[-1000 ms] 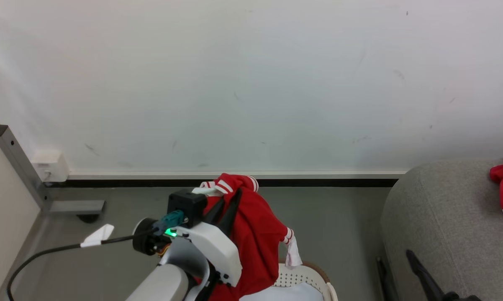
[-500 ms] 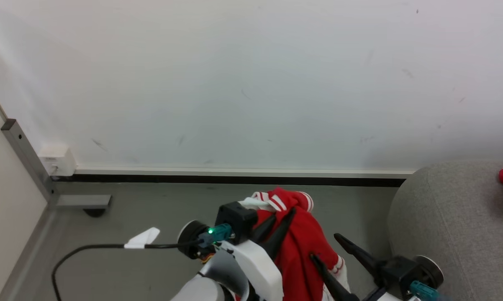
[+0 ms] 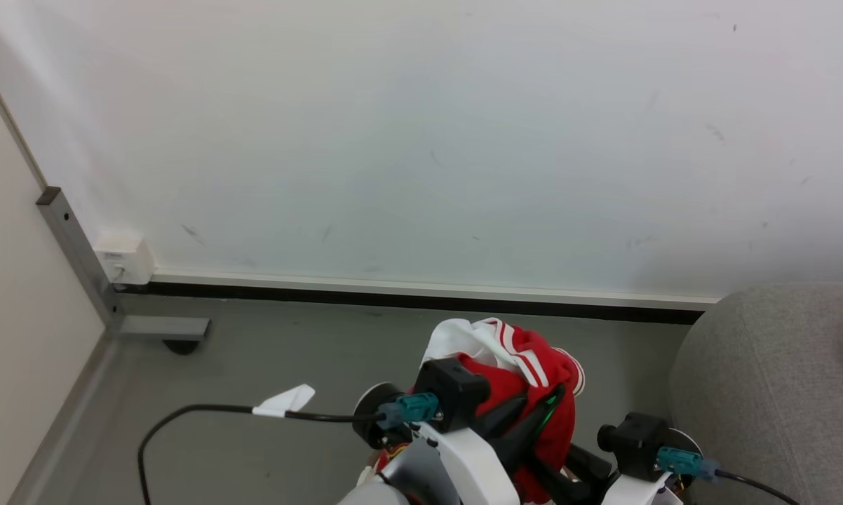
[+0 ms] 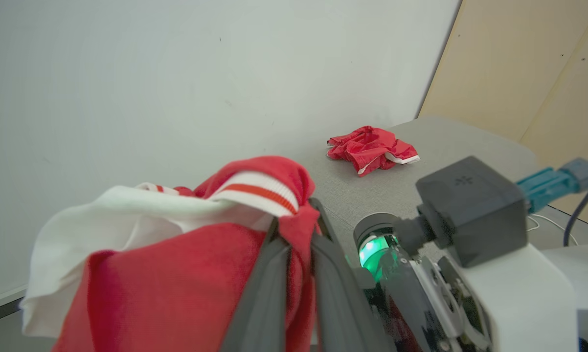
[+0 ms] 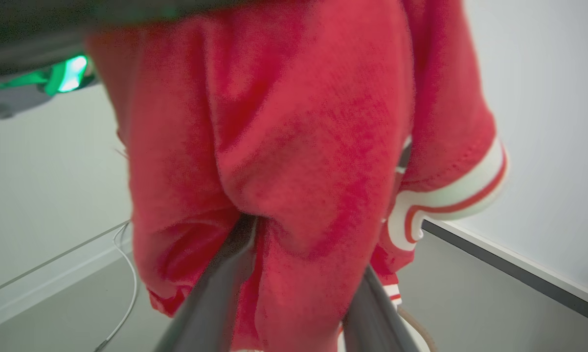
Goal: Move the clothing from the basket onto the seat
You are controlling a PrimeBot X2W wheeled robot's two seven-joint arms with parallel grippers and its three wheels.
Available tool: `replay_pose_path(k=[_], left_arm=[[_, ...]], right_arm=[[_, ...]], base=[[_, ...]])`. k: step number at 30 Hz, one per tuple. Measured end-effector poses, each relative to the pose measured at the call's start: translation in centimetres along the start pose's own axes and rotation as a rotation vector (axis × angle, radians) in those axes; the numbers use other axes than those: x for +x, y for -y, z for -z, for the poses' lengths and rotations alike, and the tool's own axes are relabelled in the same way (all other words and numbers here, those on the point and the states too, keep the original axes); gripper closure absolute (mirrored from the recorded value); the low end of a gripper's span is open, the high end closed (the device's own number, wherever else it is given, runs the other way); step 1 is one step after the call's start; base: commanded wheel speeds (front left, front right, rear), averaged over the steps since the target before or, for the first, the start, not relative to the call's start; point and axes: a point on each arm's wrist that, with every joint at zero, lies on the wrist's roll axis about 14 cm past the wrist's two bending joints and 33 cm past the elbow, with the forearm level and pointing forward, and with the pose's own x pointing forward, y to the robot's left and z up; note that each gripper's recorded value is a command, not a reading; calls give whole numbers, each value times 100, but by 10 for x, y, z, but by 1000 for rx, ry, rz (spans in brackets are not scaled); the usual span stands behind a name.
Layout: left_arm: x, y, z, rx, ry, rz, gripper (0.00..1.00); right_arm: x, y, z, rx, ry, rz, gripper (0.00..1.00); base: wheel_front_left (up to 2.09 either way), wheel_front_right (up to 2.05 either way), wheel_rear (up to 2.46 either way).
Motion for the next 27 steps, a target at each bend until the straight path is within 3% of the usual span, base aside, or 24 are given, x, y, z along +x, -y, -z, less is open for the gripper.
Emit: replay_pose_path(k=[14, 16, 18, 19, 20, 27], left_arm=[[-3, -19, 6, 5, -18, -59, 100], [-2, -20, 8, 3, -18, -61, 84], [-1, -22, 9, 0, -18, -67, 56], [-1, -23, 10, -1, -17, -70, 22], [0, -23, 11, -1, -17, -73, 0], [4, -21, 20, -2, -31, -67, 0]], right_arm=[[-8, 19, -13, 50, 92, 30, 100], [-10, 24, -14, 54, 100, 44, 100], [-11, 28, -16, 59, 111, 55, 100], [-11, 31, -17, 59, 116, 61, 100], [-12, 33, -20, 58, 123, 67, 100], [-24, 57, -35, 43, 174, 133, 100]], base=[[0, 0, 0], [0, 0, 0], [0, 0, 0], [0, 0, 0], [0, 0, 0], [0, 0, 0]])
